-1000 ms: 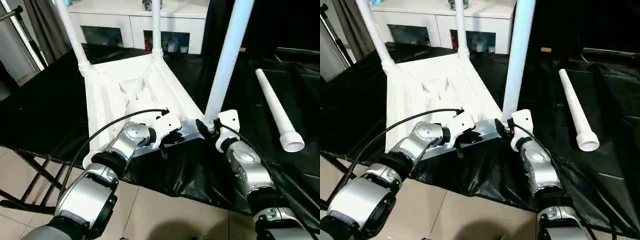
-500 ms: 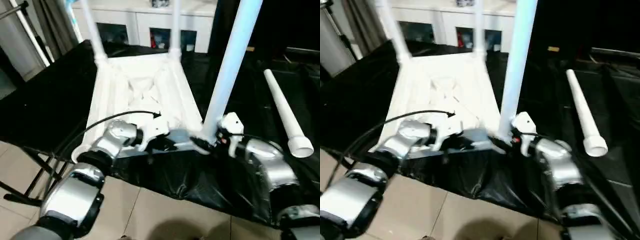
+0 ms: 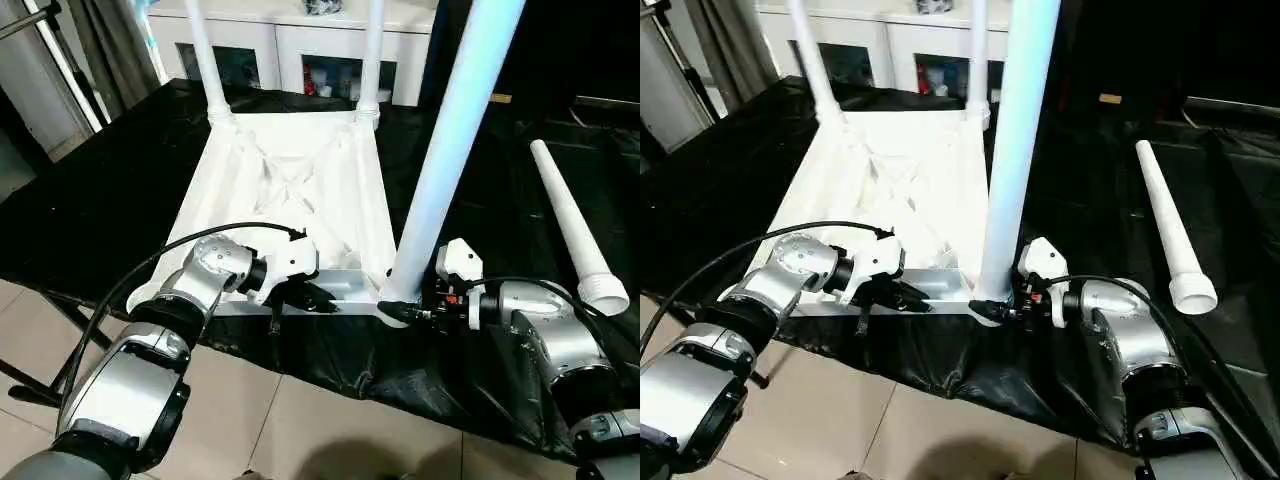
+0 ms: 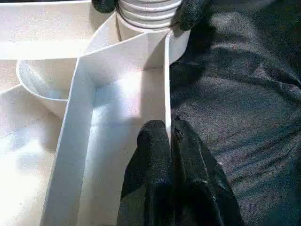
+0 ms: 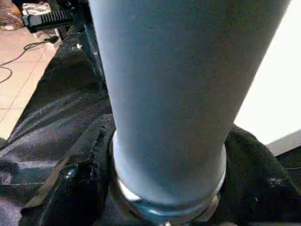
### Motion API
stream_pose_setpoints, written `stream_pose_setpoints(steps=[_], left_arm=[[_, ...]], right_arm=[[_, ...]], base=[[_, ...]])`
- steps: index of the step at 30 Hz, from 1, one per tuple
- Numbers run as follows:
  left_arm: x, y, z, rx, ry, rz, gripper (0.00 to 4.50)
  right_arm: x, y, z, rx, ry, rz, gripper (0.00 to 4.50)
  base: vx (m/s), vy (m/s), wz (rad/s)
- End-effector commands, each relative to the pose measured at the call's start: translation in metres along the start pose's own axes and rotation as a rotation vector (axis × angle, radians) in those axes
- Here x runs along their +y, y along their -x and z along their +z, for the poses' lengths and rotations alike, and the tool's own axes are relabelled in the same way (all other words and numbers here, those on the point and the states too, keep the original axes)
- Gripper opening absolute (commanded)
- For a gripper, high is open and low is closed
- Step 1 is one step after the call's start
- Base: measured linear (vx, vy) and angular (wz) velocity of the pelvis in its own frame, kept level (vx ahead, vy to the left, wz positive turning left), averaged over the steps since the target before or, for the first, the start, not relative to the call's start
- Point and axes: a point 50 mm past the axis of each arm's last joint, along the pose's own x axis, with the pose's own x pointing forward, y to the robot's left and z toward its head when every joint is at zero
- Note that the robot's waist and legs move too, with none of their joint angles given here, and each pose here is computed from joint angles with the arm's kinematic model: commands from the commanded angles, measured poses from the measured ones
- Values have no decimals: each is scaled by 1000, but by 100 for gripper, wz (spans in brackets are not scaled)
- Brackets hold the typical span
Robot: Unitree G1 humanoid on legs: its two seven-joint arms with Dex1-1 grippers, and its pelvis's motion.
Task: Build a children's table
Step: Rotate leg to tighten
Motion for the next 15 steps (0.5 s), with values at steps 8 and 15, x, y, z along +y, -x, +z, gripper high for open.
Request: stream_pose_setpoints(steps=[8, 15], left_arm=[[15, -26, 18, 1, 19, 233, 0], [11, -55, 36, -50, 36, 267, 0]], right_arm=[[-7, -22, -12, -49, -116, -425, 273], [-11, -36, -17, -24, -144, -651, 271]], base=[[0, 0, 0], [0, 0, 0]])
